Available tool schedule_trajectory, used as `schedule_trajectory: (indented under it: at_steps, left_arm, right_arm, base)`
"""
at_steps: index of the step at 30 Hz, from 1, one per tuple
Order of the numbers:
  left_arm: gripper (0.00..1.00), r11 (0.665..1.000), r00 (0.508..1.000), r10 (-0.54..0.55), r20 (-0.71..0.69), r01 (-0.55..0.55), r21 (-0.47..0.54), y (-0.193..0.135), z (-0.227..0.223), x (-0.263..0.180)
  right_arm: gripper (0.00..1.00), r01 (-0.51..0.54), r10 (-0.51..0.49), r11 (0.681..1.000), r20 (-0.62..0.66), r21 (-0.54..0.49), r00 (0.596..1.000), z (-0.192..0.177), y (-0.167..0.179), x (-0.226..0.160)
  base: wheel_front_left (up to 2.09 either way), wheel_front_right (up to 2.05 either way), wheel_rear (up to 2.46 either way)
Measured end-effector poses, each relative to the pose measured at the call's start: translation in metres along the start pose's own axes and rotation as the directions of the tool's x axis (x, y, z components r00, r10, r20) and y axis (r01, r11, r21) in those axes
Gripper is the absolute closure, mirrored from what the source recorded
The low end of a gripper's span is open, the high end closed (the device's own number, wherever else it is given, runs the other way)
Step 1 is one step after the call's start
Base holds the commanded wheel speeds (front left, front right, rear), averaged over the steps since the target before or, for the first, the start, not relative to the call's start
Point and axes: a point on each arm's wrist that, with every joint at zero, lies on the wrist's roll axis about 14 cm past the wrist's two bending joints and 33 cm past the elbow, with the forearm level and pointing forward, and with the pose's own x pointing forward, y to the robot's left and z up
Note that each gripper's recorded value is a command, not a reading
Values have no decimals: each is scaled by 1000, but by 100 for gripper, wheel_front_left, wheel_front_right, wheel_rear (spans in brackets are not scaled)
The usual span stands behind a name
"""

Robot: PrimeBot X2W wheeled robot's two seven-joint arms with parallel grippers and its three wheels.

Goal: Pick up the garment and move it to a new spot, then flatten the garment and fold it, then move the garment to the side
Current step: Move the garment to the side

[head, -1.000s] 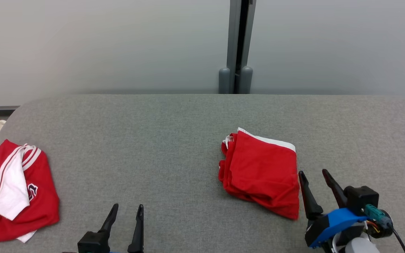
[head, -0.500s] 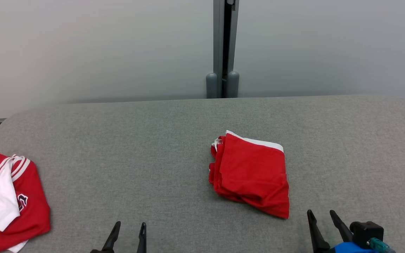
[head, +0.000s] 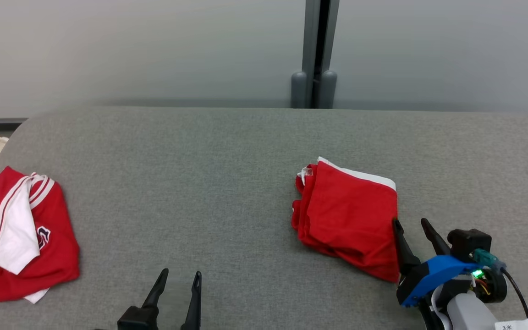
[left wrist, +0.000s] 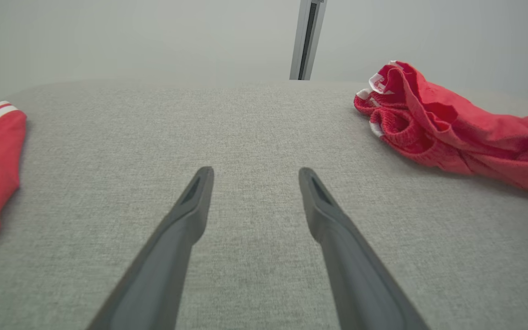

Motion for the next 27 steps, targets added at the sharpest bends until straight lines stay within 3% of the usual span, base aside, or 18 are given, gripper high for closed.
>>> schedule_trajectory:
  at_steps: [7,8,9,11,12,21,27]
  left_arm:
    - [0,999,998,52,-32,-53,-10,18,-9,0]
    - [0,998,998,59,-37,-59,-9,20,-10,0]
    - [0,998,997,66,-40,-66,-10,23,-11,0]
    - [0,997,996,74,-43,-75,-12,26,-11,2]
    - [0,997,996,80,-47,-80,-12,28,-12,2]
    - [0,1000,1000,7,-29,-7,0,10,-6,16]
    - [0,984,984,-180,-17,180,-1,-45,0,36]
  right_arm:
    - [0,-9,12,1000,-160,17,987,-43,9,21]
    - [7,-6,10,1000,-180,22,984,-48,9,22]
    - [38,-2,8,1000,-192,31,981,-52,9,24]
    - [89,-1,9,999,-200,40,980,-54,11,30]
    - [100,0,9,999,-200,43,980,-54,11,32]
    - [100,69,-62,996,-121,60,991,-32,-15,22]
    - [100,164,-158,985,-103,51,982,-31,-53,-11]
  base:
    - [0,0,0]
    - [0,0,0]
    - [0,0,0]
    - [0,0,0]
    - [0,0,0]
    - [0,0,0]
    - [0,0,0]
